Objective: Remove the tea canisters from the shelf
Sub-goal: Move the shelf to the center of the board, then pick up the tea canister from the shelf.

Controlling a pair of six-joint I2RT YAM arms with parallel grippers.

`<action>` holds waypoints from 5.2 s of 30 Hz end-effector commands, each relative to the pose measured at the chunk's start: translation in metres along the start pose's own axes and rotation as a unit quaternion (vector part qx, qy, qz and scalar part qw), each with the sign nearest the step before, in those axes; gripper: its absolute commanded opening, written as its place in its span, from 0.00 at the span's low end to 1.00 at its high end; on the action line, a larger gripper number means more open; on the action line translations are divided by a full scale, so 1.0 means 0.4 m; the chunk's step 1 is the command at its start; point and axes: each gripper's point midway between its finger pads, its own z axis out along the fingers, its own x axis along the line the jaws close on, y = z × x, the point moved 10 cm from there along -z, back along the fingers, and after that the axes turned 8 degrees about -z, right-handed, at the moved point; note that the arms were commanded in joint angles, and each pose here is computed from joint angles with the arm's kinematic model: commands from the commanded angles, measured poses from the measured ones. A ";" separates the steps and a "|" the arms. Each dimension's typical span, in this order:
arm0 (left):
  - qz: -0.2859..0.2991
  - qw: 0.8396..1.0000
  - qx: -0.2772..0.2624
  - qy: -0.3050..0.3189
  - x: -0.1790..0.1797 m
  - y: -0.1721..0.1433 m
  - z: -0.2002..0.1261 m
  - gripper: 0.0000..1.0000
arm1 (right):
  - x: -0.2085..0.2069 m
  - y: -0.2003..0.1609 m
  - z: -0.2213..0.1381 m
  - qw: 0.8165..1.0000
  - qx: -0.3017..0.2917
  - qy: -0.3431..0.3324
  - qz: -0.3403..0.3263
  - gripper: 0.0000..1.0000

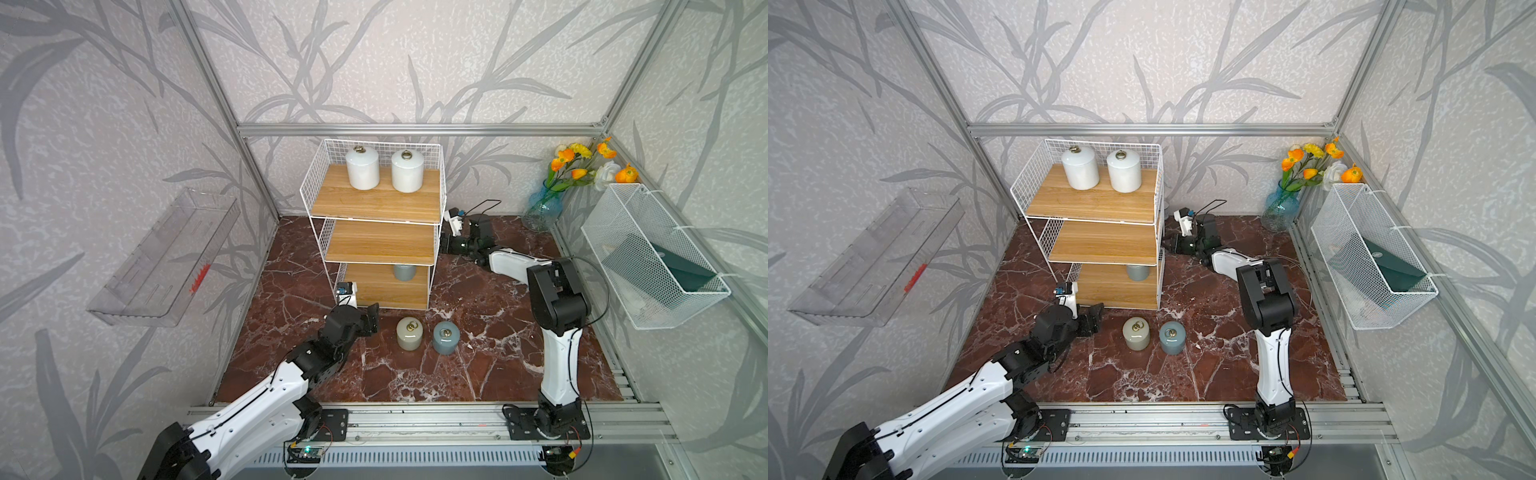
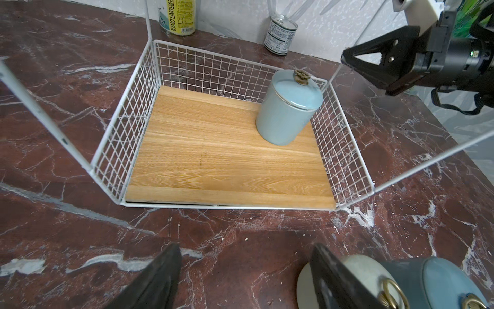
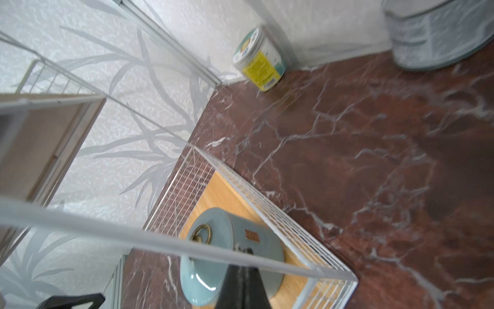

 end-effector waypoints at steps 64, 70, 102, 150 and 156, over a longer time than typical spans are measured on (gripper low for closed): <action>-0.218 0.959 -0.065 0.169 0.226 0.265 0.038 0.22 | 0.283 -0.192 -0.077 0.963 -0.030 -0.220 -0.150 0.00; -0.227 0.960 -0.059 0.152 0.229 0.249 0.052 0.22 | 0.190 -0.123 -0.055 0.957 -0.019 -0.242 -0.157 0.00; -0.236 0.971 -0.003 0.048 0.200 0.227 0.095 0.24 | 0.239 -0.248 0.003 0.931 0.095 -0.177 -0.305 0.71; -0.234 0.967 0.027 0.098 0.245 0.159 0.139 0.25 | 0.054 -0.050 0.282 0.940 0.055 -0.239 -0.236 0.99; -0.236 0.966 0.037 0.099 0.248 0.151 0.146 0.25 | 0.039 -0.036 0.330 0.944 0.068 -0.229 -0.228 0.99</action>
